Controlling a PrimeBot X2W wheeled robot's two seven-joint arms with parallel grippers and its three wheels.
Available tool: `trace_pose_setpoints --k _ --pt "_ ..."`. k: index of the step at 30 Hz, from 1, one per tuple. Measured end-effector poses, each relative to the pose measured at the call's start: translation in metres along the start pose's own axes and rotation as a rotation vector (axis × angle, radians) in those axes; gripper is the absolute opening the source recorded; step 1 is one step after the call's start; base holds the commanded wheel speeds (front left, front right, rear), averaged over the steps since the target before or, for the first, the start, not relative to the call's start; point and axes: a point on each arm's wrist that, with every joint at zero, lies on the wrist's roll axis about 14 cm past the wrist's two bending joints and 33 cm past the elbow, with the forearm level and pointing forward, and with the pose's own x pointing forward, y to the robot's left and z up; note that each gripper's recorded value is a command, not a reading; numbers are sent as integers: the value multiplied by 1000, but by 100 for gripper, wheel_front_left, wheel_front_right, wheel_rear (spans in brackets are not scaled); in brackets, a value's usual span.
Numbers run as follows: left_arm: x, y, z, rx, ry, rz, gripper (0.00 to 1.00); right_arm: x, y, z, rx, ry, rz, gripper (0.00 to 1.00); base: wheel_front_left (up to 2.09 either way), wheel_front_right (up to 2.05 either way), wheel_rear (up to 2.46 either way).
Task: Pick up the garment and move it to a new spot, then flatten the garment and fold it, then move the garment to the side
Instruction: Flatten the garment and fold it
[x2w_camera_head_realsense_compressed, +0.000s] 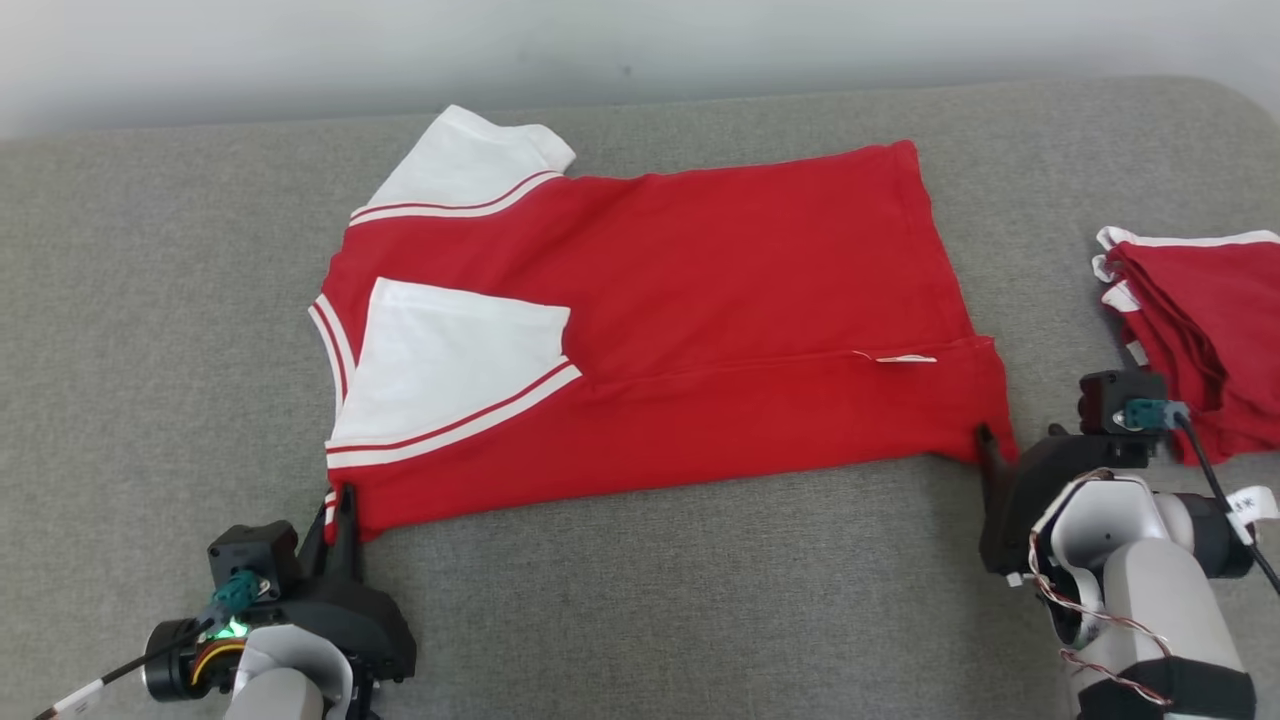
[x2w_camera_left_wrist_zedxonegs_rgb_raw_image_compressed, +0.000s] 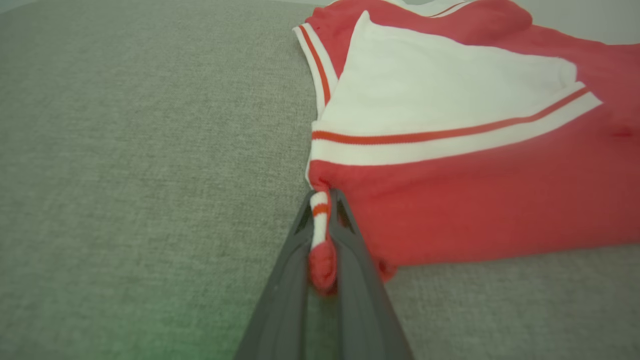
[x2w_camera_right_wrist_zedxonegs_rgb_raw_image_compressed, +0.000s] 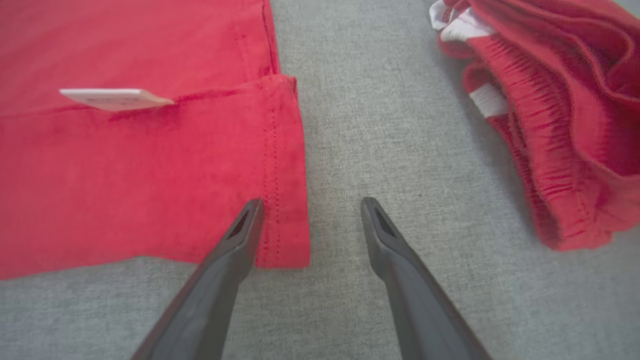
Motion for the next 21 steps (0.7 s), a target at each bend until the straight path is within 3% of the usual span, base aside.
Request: trace_pose_setpoints --k 3,4,5,7,21 --pt "0 0 1 2 -4 -3 0 8 13 -8 -2 49 36 100 0 0 0" --pt "0 0 1 3 -5 -5 0 10 17 -8 -2 57 46 95 0 0 0" --pt "0 0 2 4 -7 -4 0 12 20 -9 -5 64 53 45 0 0 0" --pt "-1 0 3 5 -13 -5 0 13 24 -12 -13 79 63 0 0 0 0" --pt "-43 1 -3 -29 -25 -75 0 -37 7 -15 31 0 40 0 0 0 0"
